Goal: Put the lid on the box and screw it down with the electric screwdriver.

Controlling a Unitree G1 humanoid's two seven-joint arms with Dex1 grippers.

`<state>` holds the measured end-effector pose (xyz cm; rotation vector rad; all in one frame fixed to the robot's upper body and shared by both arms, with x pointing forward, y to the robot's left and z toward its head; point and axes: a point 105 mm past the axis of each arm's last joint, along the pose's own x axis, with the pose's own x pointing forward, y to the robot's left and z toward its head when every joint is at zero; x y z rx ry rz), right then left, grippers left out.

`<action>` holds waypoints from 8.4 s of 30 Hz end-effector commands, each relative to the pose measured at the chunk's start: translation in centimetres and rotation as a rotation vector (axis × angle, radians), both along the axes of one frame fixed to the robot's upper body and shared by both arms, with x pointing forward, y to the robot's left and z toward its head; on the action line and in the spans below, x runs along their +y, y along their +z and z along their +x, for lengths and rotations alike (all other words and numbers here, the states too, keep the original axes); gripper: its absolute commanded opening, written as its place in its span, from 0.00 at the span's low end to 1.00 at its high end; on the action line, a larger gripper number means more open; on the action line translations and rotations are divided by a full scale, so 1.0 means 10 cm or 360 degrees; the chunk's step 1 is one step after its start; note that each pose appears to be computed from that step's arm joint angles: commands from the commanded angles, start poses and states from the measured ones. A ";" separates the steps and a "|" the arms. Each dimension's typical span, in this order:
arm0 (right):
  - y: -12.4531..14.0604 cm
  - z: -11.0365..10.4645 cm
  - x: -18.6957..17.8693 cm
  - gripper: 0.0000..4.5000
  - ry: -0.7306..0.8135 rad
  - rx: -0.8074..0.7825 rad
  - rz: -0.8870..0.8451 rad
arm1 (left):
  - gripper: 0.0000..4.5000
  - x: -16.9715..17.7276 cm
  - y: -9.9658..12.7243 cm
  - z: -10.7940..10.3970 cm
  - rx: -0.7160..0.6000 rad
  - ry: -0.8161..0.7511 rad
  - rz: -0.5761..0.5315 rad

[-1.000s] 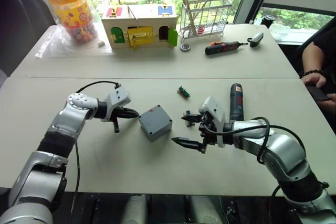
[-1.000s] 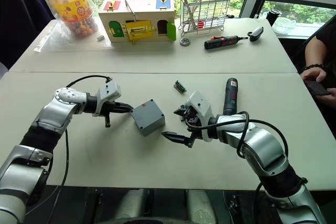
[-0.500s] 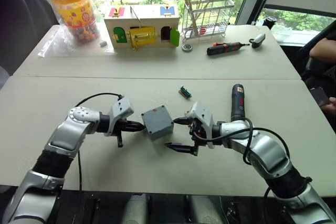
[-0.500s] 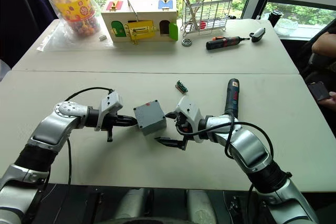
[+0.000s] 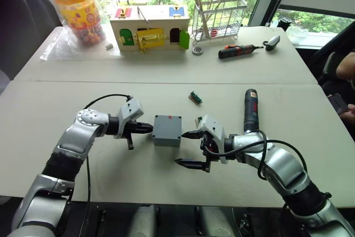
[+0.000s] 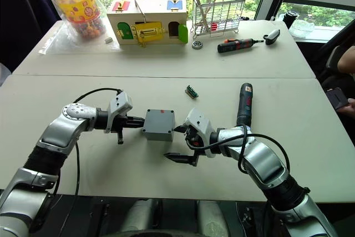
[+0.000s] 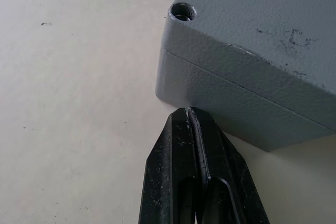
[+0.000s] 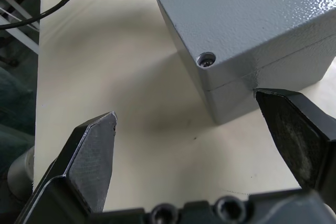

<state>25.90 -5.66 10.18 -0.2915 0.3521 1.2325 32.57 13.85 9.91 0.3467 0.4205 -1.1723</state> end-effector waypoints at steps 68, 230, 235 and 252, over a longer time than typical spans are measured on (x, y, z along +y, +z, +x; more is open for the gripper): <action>0.37 1.59 -0.37 0.01 -0.0727 -0.0303 0.0307 | 0.00 -0.07 0.53 0.12 -0.0134 0.0121 -0.0310; 1.39 0.51 -0.07 0.39 -0.0574 -0.0490 0.1201 | 0.00 -0.27 0.44 -0.06 -0.0051 -0.0188 -0.0153; 1.33 0.54 -0.04 0.39 -0.0573 -0.0511 0.1163 | 0.00 -0.26 0.38 -0.10 -0.0048 -0.0192 -0.0137; 1.15 0.54 0.01 0.39 -0.0581 -0.0472 0.1093 | 0.00 -0.24 0.36 -0.04 -0.0054 -0.0171 -0.0128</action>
